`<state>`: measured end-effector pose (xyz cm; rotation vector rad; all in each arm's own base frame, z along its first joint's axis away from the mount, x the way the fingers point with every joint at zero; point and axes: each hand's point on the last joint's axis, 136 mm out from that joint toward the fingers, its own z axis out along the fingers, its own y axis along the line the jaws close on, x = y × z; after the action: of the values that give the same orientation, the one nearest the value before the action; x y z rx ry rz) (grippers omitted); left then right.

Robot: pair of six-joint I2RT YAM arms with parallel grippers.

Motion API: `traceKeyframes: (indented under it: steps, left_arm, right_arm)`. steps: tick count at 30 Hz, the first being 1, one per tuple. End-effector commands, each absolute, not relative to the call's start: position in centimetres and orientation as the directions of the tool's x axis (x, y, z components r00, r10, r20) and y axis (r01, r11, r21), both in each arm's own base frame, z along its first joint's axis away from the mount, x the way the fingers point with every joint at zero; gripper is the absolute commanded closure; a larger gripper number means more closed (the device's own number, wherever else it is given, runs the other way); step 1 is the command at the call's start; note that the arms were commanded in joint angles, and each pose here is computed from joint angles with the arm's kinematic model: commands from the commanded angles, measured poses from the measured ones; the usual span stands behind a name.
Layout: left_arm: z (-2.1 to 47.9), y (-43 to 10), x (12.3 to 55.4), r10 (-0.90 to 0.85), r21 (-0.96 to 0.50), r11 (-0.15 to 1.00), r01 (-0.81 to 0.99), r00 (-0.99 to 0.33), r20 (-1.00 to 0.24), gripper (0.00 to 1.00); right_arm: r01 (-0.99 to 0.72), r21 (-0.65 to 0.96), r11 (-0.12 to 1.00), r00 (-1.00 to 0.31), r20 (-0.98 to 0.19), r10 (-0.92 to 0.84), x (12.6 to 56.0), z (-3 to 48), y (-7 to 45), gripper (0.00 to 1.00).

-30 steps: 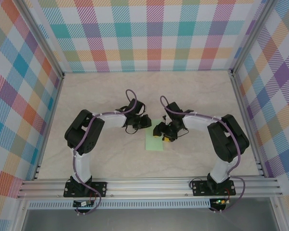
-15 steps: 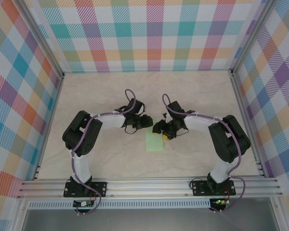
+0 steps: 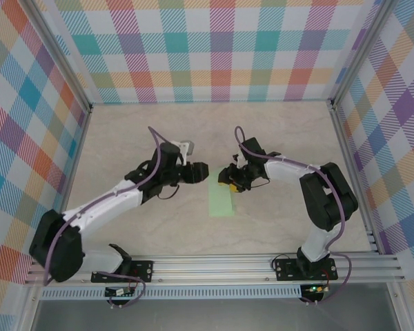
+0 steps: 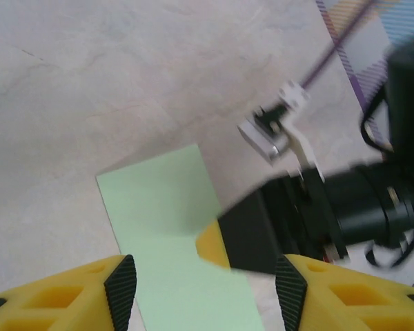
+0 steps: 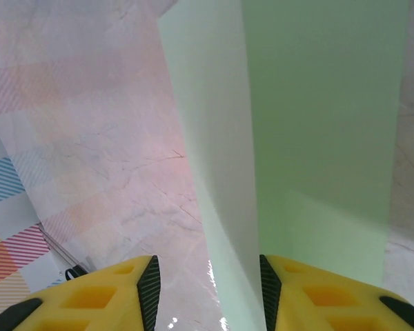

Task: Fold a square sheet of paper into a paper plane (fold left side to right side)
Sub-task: Fold the triangle a second time at the center of the table.

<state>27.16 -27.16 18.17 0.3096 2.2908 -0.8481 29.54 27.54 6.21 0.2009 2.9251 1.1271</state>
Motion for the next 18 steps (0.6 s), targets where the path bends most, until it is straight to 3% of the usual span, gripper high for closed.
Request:
traceKeyframes:
  steps: [1, 8, 18]
  left_arm:
    - [15.9, -26.6, 23.7, 0.132, -0.359, 0.795, 0.488, -0.718, -0.684, 0.37]
    - [13.9, -29.7, 18.9, 0.335, -0.192, 0.775, 0.602, -0.649, -0.683, 0.3]
    - [9.7, -34.5, 18.3, 0.53, 0.071, 0.785, 0.615, -0.609, -0.589, 0.28]
  right_arm:
    - [0.121, 0.675, 0.728, -0.993, 0.069, 0.1, 29.8, 6.4, 27.9, 0.58]
    - [0.108, 0.678, 0.727, -0.994, 0.057, 0.094, 30.4, 7.3, 28.2, 0.58]
    - [0.102, 0.668, 0.737, -0.995, 0.054, 0.089, 30.3, 7.6, 28.0, 0.59]
